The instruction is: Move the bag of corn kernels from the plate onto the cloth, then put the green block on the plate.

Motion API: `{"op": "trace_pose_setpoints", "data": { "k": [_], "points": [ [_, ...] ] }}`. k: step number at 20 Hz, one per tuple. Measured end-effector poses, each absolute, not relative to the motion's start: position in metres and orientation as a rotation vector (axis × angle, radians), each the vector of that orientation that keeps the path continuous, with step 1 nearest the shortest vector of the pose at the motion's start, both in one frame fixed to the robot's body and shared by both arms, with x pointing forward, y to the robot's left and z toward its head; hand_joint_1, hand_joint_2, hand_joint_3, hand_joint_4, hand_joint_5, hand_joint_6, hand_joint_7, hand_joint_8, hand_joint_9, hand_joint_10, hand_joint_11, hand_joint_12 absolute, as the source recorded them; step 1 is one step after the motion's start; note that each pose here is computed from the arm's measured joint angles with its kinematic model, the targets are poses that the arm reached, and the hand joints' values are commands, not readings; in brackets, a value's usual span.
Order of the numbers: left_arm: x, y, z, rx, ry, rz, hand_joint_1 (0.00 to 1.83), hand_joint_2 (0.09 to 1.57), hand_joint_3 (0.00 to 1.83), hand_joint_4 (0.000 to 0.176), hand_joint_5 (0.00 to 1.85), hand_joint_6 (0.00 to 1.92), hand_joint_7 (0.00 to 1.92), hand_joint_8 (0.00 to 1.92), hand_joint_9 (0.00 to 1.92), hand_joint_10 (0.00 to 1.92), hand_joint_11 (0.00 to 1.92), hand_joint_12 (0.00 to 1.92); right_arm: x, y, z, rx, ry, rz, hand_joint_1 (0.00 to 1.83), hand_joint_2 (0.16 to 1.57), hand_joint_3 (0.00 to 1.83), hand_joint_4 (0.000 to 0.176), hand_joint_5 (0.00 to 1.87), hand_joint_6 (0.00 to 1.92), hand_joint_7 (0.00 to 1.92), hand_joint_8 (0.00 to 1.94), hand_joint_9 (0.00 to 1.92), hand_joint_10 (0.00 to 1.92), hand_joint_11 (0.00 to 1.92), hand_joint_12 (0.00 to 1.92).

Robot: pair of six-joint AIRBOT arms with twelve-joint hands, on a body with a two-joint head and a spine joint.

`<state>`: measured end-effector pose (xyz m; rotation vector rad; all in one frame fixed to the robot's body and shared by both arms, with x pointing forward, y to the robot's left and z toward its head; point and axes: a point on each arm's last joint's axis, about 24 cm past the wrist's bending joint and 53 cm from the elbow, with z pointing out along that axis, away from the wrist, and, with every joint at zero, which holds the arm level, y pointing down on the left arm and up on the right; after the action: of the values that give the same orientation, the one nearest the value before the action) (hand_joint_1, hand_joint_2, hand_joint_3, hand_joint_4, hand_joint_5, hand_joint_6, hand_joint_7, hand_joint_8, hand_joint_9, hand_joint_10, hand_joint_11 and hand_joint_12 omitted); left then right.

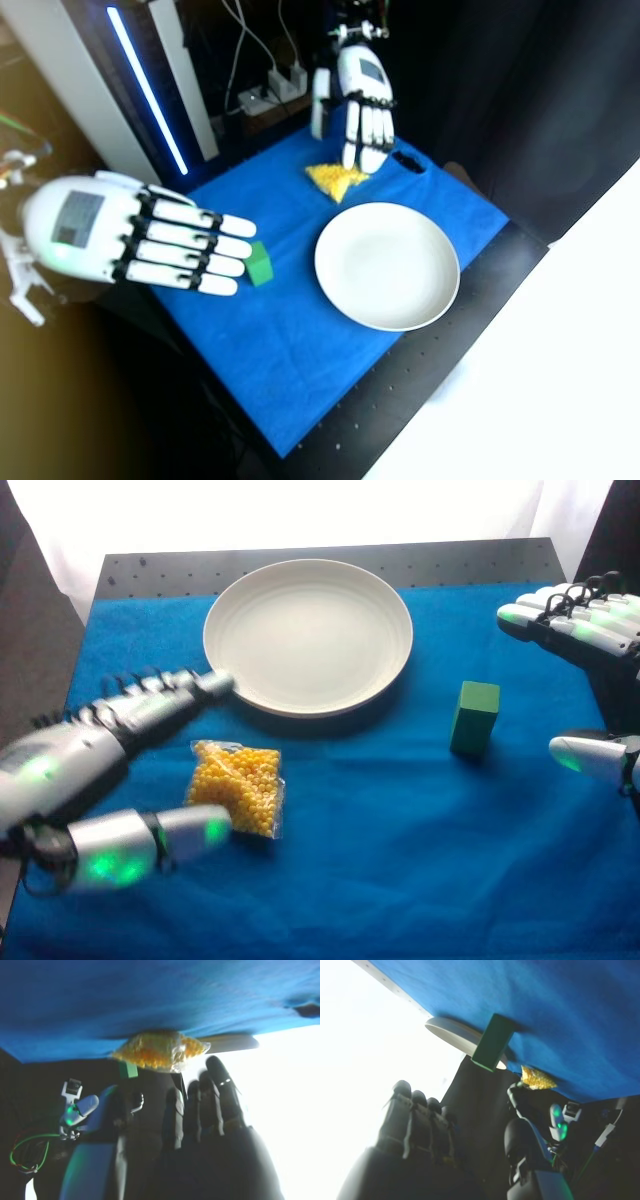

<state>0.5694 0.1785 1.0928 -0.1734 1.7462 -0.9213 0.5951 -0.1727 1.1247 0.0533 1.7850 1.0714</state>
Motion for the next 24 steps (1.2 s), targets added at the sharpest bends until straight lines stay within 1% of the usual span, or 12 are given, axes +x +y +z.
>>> {"op": "trace_pose_setpoints", "data": {
  "k": [1,3,5,7,9,16,17,18,20,21,22,24],
  "points": [
    [0.574,0.186,1.100,-0.189,1.716,-0.905,0.31,1.12,0.00,0.172,0.00,0.00,0.00,0.00,0.00,0.00,0.00,0.00,0.597,-0.174,1.125,0.051,1.786,1.074,0.57,1.31,0.00,0.000,0.00,0.00,0.00,0.00,0.00,0.00,0.01,0.01],
    [0.578,0.194,1.109,-0.210,1.672,-0.890,0.33,1.13,0.00,0.175,0.00,0.00,0.00,0.00,0.00,0.00,0.00,0.00,0.604,-0.177,1.119,0.079,1.788,1.087,0.65,1.25,0.02,0.000,0.00,0.00,0.00,0.00,0.02,0.01,0.00,0.43],
    [0.579,0.197,1.115,-0.216,1.645,-0.889,0.37,1.14,0.00,0.158,0.00,0.00,0.00,0.00,0.00,0.00,0.00,0.00,0.607,-0.175,1.108,0.110,1.811,1.109,0.74,1.22,0.00,0.000,0.00,0.00,0.00,0.00,0.03,0.01,0.00,0.65],
    [0.580,0.201,1.117,-0.228,1.628,-0.883,0.41,1.12,0.00,0.175,0.00,0.00,0.00,0.00,0.00,0.00,0.00,0.00,0.607,-0.170,1.100,0.114,1.832,1.121,0.71,1.23,0.00,0.000,0.00,0.00,0.00,0.00,0.00,0.00,0.00,0.53],
    [0.582,0.208,1.119,-0.252,1.613,-0.868,0.45,1.13,0.00,0.176,0.00,0.00,0.00,0.00,0.00,0.00,0.00,0.00,0.613,-0.163,1.097,0.121,1.835,1.129,0.71,1.23,0.00,0.000,0.00,0.00,0.00,0.00,0.00,0.00,0.00,0.12],
    [0.579,0.222,1.120,-0.292,1.587,-0.838,0.49,1.13,0.00,0.176,0.00,0.00,0.00,0.00,0.00,0.00,0.00,0.00,0.622,-0.139,1.086,0.095,1.863,1.145,0.70,1.23,0.00,0.006,0.00,0.00,0.00,0.00,0.03,0.01,0.06,0.04],
    [0.579,0.222,1.121,-0.292,1.583,-0.838,0.47,1.15,0.01,0.144,0.00,0.00,0.00,0.00,0.00,0.00,0.00,0.00,0.622,-0.138,1.082,0.092,1.872,1.140,0.68,1.24,0.00,0.000,0.00,0.00,0.00,0.00,0.07,0.01,0.01,0.42],
    [0.579,0.222,1.122,-0.292,1.581,-0.839,0.45,1.16,0.01,0.123,0.00,0.00,0.00,0.00,0.00,0.00,0.00,0.00,0.624,-0.138,1.079,0.098,1.878,1.138,0.76,1.25,0.00,0.000,0.22,0.05,0.43,0.22,0.34,0.83,0.06,1.61],
    [0.579,0.222,1.122,-0.293,1.580,-0.838,0.45,1.16,0.01,0.118,0.00,0.00,0.00,0.00,0.00,0.00,0.00,0.00,0.628,-0.138,1.077,0.109,1.886,1.132,0.90,1.25,0.00,0.000,0.33,0.09,0.64,0.33,0.49,1.07,0.25,1.76],
    [0.579,0.223,1.122,-0.295,1.580,-0.839,0.45,1.16,0.01,0.114,0.00,0.00,0.00,0.00,0.00,0.00,0.00,0.00,0.630,-0.137,1.077,0.111,1.882,1.134,1.24,1.19,0.00,0.000,0.57,0.19,0.82,1.03,0.87,1.14,0.70,1.68],
    [0.579,0.222,1.122,-0.293,1.578,-0.839,0.44,1.16,0.00,0.116,0.00,0.00,0.00,0.00,0.00,0.00,0.00,0.00,0.631,-0.136,1.080,0.114,1.879,1.140,1.20,1.24,0.01,0.000,0.65,1.15,0.76,1.33,1.02,1.16,0.92,1.59],
    [0.579,0.223,1.122,-0.297,1.577,-0.837,0.42,1.16,0.00,0.129,0.00,0.00,0.00,0.00,0.00,0.00,0.00,0.00,0.632,-0.129,1.085,0.084,1.874,1.148,1.16,1.33,0.01,0.000,0.50,1.48,0.74,1.61,0.87,1.45,0.84,1.75]
  ]
}}
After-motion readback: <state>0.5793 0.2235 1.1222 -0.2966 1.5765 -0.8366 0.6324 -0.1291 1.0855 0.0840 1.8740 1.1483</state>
